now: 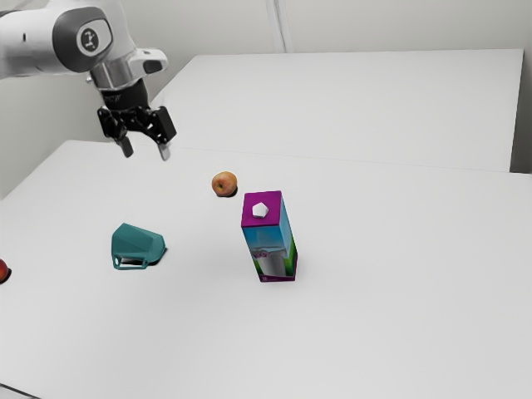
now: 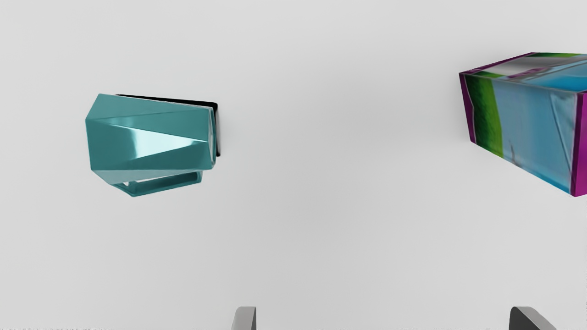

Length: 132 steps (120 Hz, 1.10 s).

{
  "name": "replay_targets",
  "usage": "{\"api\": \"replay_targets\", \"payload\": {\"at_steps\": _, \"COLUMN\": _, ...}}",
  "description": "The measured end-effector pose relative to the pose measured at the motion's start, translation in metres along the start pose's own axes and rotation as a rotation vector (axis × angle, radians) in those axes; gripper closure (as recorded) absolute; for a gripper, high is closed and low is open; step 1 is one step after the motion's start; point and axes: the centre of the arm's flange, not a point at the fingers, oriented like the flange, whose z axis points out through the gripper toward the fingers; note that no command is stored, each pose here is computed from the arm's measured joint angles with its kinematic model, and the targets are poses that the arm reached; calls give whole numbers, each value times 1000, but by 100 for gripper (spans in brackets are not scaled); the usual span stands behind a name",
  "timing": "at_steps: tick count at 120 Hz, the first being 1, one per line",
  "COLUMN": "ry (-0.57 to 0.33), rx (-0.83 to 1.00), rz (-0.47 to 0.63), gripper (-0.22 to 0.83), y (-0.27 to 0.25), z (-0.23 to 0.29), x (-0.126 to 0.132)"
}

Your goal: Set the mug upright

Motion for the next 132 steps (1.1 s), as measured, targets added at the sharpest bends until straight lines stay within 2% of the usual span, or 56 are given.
{"api": "replay_targets", "payload": {"at_steps": 32, "ry": -16, "rx": -120, "rz": 27, "gripper": 0, "y": -27, "z": 61, "x": -3}}
{"api": "replay_targets", "payload": {"at_steps": 86, "ry": 88, "rx": -432, "rz": -71, "gripper": 0, "y": -177, "z": 152, "x": -21}}
{"api": "replay_targets", "payload": {"at_steps": 132, "ry": 167, "rx": -561, "rz": 10, "gripper": 0, "y": -249, "z": 210, "x": -18}}
